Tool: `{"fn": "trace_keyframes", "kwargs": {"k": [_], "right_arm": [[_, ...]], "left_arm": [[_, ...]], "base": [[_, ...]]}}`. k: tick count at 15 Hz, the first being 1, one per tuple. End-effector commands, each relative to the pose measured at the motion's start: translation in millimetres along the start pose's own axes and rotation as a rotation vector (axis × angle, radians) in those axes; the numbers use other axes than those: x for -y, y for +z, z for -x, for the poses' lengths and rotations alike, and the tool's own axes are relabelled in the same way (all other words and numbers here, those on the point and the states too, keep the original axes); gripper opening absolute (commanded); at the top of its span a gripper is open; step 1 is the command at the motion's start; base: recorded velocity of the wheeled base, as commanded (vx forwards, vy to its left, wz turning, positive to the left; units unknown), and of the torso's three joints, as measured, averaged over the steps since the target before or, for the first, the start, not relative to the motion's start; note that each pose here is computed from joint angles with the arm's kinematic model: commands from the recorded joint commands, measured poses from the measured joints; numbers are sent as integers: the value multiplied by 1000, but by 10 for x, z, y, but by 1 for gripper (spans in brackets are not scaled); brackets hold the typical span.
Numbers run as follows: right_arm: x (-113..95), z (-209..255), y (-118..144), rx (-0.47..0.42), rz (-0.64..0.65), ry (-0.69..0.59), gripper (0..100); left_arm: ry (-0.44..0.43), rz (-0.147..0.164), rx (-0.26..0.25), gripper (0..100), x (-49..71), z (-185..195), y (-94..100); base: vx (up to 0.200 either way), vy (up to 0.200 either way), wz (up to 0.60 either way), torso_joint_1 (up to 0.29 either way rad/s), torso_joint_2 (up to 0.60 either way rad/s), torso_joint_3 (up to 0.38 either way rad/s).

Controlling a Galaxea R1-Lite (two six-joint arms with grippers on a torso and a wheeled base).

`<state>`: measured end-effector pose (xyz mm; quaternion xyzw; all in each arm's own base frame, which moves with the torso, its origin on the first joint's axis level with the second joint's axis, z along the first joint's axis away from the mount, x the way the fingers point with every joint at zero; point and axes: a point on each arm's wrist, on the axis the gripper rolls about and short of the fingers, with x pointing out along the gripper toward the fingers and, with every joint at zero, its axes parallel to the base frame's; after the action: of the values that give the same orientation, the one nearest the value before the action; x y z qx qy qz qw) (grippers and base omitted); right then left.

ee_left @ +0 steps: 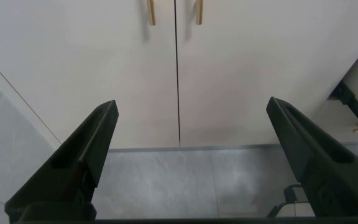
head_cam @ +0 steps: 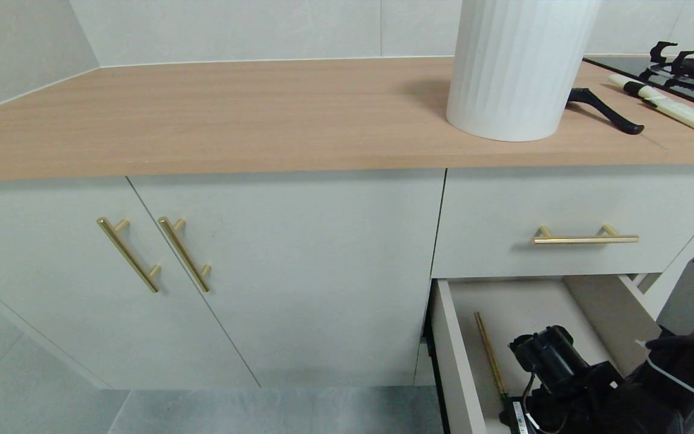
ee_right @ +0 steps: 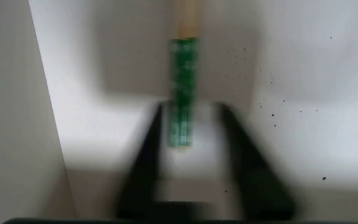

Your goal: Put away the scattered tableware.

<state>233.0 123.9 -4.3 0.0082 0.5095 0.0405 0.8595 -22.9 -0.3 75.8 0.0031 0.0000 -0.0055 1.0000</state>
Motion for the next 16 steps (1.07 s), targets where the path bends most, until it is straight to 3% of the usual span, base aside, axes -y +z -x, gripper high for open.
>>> {"fn": "trace_keyframes", "kwargs": {"k": [1,3,8,11,16], "right_arm": [[-4,40,10,12,-1,8,100],[3,87,14,23,1,11,100],[92,935,220,265,-5,105,100],[237,1568,195,360,57,119,100],[542,2464,142,505,51,86,100]], "left_arm": [[0,0,-2,100,0,-1,0],[0,2,-2,100,0,-1,0],[0,0,-2,100,0,-1,0],[0,0,0,100,0,0,0],[0,0,-2,100,0,-1,0]], "base": [[0,0,0,0,0,0],[0,0,0,0,0,0],[0,0,0,0,0,0],[0,0,0,0,0,0],[0,0,0,0,0,0]]}}
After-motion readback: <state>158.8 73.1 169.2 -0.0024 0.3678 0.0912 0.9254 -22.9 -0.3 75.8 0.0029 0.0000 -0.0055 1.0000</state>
